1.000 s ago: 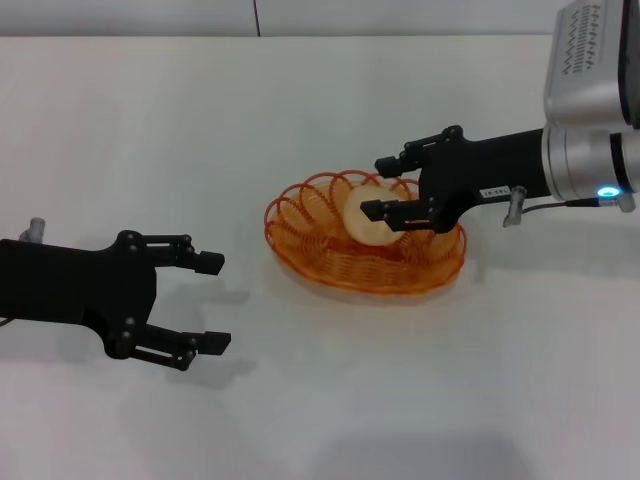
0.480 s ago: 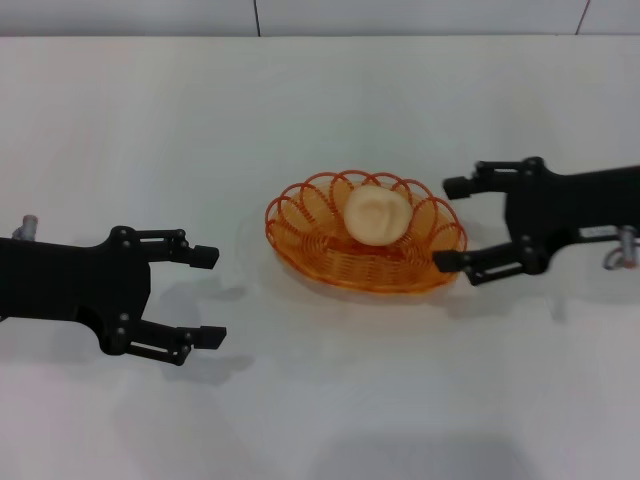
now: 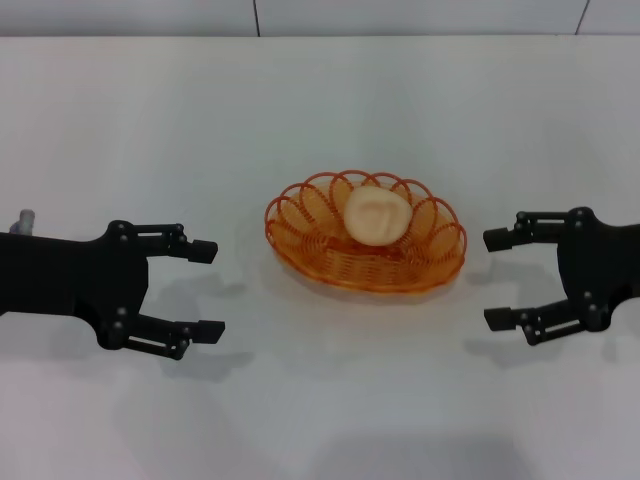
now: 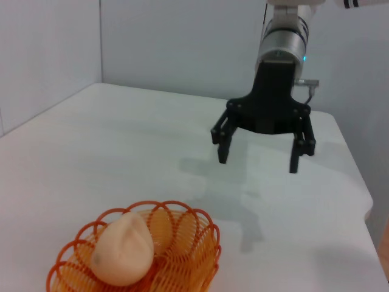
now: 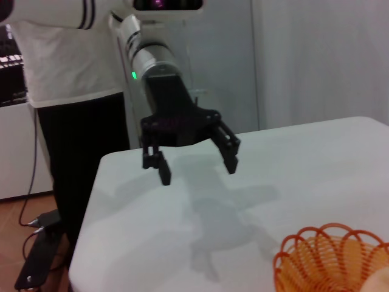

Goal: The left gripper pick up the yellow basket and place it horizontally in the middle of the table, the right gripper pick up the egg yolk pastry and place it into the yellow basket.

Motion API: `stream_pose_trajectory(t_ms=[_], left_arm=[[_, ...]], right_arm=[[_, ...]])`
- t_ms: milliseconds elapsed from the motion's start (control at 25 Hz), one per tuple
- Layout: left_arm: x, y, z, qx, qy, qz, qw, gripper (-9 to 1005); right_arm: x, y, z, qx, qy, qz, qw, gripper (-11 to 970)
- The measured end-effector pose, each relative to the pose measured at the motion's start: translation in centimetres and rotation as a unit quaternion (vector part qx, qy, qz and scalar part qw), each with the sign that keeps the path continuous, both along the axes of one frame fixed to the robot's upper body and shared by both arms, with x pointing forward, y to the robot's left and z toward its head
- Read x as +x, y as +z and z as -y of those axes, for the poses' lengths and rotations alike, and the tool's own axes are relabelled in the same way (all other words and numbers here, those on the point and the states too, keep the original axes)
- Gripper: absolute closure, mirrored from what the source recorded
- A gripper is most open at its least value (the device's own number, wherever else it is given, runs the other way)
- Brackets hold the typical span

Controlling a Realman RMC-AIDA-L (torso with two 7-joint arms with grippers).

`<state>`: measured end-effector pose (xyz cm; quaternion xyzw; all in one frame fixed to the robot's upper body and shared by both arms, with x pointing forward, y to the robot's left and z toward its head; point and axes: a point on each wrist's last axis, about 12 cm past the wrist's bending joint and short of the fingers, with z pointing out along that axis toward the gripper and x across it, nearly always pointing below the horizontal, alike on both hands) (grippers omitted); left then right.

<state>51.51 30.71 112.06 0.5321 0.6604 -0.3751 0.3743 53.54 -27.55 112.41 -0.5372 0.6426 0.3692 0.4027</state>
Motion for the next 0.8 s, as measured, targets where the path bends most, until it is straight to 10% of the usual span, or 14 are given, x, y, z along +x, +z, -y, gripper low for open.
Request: stream_pose_trajectory(t_ms=[800], left_arm=[[0.8,0.5,-0.2,0.007,-0.006,-0.009,1.0,124]], right_arm=[[0.1,-1.1,0.4,-0.019,0.011,-0.023,0.999,76]])
